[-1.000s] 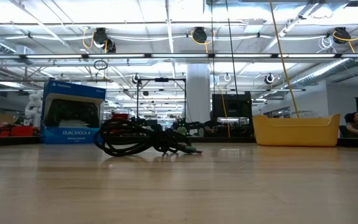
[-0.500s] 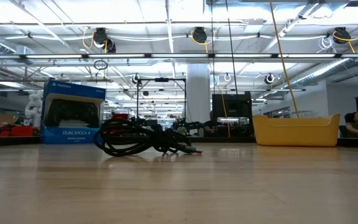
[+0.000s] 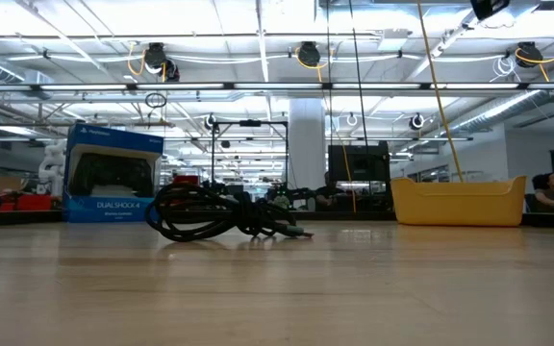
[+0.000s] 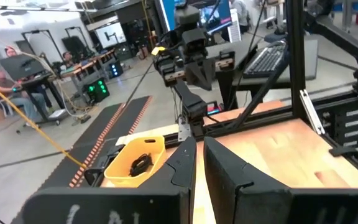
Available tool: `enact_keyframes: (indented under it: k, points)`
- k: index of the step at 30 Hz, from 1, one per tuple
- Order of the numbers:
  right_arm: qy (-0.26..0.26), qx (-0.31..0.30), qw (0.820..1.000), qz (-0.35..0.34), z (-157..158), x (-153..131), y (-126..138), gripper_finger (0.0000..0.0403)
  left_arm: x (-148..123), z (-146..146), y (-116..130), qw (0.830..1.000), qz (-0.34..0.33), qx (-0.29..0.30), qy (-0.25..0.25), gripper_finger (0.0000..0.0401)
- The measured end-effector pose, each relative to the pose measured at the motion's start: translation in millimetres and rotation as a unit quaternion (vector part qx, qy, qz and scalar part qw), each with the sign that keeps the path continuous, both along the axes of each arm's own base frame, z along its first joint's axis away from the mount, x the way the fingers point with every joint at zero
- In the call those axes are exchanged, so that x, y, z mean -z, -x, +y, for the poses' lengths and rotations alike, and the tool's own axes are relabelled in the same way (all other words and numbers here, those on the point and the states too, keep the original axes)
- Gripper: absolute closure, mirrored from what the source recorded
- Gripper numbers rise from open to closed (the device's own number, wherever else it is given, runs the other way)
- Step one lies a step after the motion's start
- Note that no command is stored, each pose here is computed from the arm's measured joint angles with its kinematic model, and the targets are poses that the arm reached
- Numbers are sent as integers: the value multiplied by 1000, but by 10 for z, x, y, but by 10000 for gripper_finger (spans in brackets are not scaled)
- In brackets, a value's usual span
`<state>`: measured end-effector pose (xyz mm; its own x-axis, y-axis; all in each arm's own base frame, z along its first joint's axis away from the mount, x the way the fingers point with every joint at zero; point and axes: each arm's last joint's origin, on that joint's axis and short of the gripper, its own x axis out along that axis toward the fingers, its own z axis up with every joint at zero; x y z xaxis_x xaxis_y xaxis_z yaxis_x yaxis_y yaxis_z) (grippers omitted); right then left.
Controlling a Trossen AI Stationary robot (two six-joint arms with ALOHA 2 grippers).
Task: Pick and place USB-C Cables
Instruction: Put the charger cable into the yellow bin
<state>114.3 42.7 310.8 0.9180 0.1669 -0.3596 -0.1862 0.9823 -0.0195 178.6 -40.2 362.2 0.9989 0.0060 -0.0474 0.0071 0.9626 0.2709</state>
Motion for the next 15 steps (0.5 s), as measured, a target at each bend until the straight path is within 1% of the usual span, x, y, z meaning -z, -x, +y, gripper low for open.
enact_keyframes:
  k: [3, 7, 12, 15]
  points:
    - [5, -4, 1000, -16, -20, 44, 47, 403, 12, -3, -10, 1000, 4, 1, 0, 366]
    - [14, -9, 999, -46, -49, -5, 111, 403, 11, 2, 11, 1000, 6, 1, 5, 366]
    - [40, 19, 996, -72, -100, -43, 176, 403, 14, -1, 51, 999, 13, 24, 18, 366]
    - [46, 17, 996, -80, -108, -56, 194, 403, 28, -2, 68, 999, 22, 33, 24, 366]
